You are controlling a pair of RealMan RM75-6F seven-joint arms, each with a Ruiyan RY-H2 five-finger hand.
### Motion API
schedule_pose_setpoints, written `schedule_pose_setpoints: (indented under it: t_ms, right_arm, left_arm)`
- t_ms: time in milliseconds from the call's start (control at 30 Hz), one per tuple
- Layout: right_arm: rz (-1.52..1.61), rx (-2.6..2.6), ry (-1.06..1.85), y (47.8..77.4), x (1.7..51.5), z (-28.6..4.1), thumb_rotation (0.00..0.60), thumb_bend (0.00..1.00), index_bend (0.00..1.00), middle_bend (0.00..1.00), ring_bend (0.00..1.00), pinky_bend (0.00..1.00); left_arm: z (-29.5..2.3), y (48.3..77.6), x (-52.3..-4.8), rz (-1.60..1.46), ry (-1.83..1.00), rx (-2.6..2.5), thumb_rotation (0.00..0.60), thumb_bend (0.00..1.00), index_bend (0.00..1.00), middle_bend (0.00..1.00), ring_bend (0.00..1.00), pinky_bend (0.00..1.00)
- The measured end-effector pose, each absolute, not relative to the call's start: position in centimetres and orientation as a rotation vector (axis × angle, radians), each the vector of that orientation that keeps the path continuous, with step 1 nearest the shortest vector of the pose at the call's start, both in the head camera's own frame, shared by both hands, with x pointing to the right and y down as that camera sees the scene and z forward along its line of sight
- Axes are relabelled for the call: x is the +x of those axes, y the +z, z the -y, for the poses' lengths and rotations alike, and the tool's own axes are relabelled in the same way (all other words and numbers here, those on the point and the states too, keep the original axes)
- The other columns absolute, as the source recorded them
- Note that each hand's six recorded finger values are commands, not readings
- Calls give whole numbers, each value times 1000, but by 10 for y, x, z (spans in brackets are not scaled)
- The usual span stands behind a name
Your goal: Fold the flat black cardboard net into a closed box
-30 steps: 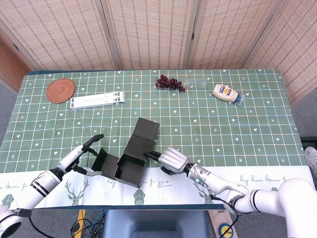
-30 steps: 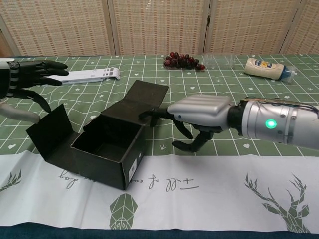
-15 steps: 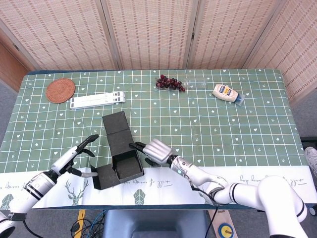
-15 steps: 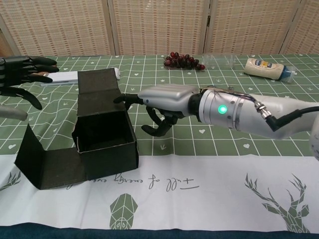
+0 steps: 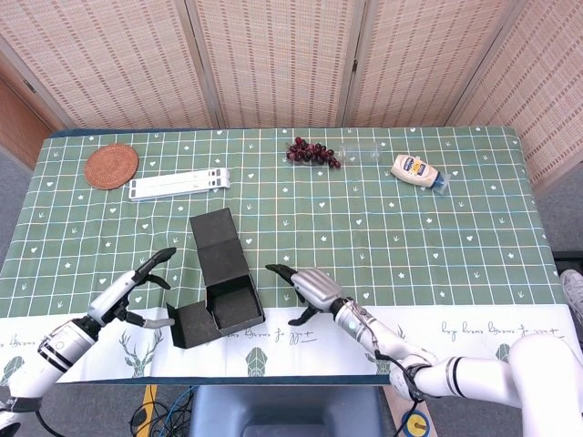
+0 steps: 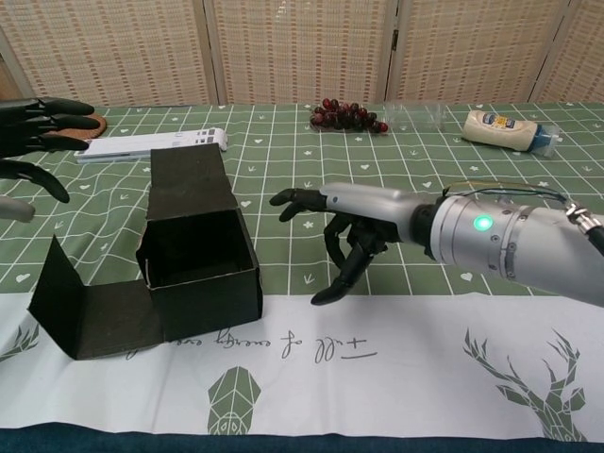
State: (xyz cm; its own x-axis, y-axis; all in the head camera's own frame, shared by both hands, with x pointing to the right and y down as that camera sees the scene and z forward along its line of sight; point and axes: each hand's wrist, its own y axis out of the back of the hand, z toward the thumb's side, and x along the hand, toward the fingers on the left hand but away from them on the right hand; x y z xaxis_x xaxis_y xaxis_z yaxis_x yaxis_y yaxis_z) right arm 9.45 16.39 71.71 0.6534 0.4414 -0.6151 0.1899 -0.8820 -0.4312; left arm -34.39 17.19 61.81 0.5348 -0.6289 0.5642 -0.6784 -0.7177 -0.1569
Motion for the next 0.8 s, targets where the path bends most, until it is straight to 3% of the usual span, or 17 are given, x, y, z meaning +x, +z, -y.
schedule_pose_setpoints:
  t_ms: [800]
  right_arm:
    - [575, -2772, 1114, 738, 31, -176, 600, 0, 0, 67, 638, 904]
  left_arm:
    - [-174, 612, -358, 1185, 932, 2659, 600, 103, 20, 0, 0, 312]
